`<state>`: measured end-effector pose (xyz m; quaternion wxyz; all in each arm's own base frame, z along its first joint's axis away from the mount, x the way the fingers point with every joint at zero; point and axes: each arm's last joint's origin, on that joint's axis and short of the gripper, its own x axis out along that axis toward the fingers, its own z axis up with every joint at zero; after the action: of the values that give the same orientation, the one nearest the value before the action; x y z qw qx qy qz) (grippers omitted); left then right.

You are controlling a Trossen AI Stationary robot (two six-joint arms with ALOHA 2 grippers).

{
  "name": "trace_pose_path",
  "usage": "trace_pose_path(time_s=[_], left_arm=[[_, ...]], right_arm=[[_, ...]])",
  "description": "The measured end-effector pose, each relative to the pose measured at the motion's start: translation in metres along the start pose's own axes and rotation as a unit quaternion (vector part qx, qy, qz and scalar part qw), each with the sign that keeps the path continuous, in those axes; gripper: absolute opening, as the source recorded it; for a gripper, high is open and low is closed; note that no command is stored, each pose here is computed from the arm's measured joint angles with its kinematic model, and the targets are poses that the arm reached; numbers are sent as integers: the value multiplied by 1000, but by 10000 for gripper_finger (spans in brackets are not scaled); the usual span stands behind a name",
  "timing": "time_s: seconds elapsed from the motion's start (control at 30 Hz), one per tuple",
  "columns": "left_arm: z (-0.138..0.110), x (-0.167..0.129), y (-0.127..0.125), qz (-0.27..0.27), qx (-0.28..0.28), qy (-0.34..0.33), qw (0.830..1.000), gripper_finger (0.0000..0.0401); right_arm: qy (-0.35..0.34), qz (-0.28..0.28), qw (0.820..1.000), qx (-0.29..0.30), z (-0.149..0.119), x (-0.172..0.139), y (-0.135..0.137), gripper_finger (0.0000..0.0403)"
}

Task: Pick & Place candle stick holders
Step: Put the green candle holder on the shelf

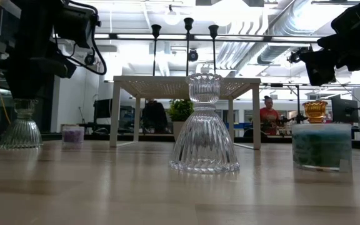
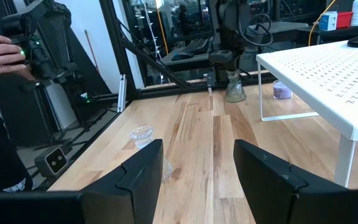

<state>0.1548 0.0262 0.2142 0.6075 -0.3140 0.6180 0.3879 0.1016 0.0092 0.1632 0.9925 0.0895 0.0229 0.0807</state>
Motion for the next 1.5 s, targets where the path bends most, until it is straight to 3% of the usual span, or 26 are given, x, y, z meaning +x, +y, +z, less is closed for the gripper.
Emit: trace_pose_path(time_s=[0.17,0.53,0.77,1.17,1.5], left_arm=[[0,-1,0,-6,3,3,1000,37],[0,-1,-1,-9,18,6,1000,31],[4,-17,-3,-22,37,-2,999,19],[11,-64,-7,-70,51,-37,996,18],[13,-135,4,-117,64,-101,986,18]], right_arm=[[0,0,1000,0,0,0,0,191],[0,0,1000,0,0,0,0,191],[0,0,1000,0,0,0,0,191],[0,0,1000,0,0,0,0,191],[0,0,1000,0,0,0,0,191]])
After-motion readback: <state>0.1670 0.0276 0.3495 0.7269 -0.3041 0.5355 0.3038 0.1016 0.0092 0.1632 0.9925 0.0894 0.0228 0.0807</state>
